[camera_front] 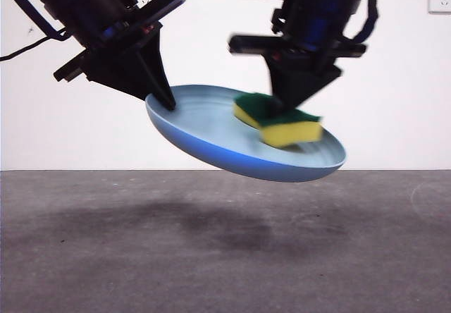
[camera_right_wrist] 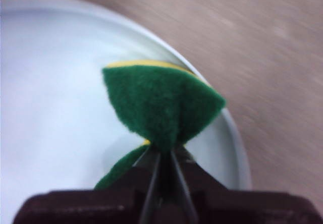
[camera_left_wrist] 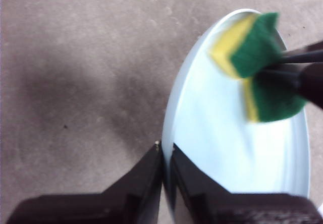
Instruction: Pick up the plate,pick up the cloth,clean the plate with the cloth
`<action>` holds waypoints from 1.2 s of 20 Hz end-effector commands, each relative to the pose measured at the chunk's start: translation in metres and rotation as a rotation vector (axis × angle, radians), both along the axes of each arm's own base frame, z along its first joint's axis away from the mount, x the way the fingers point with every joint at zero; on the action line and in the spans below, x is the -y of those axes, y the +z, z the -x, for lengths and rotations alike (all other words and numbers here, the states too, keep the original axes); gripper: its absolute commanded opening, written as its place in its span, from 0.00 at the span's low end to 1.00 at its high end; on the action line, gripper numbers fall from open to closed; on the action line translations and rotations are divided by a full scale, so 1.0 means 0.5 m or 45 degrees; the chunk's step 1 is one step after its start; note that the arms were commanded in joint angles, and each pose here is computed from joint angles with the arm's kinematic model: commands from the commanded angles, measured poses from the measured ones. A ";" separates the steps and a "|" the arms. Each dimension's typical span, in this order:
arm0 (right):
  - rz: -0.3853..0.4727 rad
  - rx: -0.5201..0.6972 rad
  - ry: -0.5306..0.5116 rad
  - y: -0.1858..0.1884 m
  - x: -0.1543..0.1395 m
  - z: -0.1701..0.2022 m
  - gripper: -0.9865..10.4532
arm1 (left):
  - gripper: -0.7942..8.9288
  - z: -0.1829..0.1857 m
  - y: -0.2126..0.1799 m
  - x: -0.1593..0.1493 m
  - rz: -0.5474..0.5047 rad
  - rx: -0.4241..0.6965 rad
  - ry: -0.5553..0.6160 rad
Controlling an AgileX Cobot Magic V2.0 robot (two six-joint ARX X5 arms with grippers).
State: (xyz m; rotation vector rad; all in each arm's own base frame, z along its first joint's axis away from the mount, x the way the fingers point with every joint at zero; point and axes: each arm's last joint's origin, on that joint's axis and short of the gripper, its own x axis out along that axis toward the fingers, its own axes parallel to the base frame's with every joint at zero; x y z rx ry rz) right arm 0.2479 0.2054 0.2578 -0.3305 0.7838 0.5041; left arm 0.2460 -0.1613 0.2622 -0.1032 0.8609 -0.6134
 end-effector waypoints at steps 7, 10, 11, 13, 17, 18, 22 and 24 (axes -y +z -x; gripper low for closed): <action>-0.287 -0.301 0.277 -0.016 -0.020 0.013 0.07 | 0.07 -0.005 0.021 0.024 0.164 0.107 -0.024; -0.166 -0.443 0.269 -0.032 -0.007 0.033 0.07 | 0.07 -0.010 0.023 0.020 0.152 0.137 0.016; -0.058 -0.477 0.231 -0.040 0.003 0.040 0.07 | 0.07 -0.009 0.022 0.020 0.148 0.132 0.014; 0.160 -0.435 0.091 -0.046 0.022 0.045 0.07 | 0.07 -0.007 0.019 0.019 0.136 0.113 0.001; 0.441 -0.108 -0.177 -0.031 0.039 0.031 0.07 | 0.07 0.002 0.006 0.015 0.070 0.033 -0.034; 0.420 -0.045 -0.177 -0.023 0.035 0.025 0.07 | 0.07 0.005 0.004 0.015 0.074 0.006 -0.060; 0.208 0.091 -0.129 0.001 0.015 0.008 0.07 | 0.07 0.009 0.002 0.016 0.095 -0.030 -0.103; 0.052 0.128 -0.058 0.016 0.003 0.002 0.07 | 0.07 0.009 0.002 0.015 0.078 -0.020 -0.100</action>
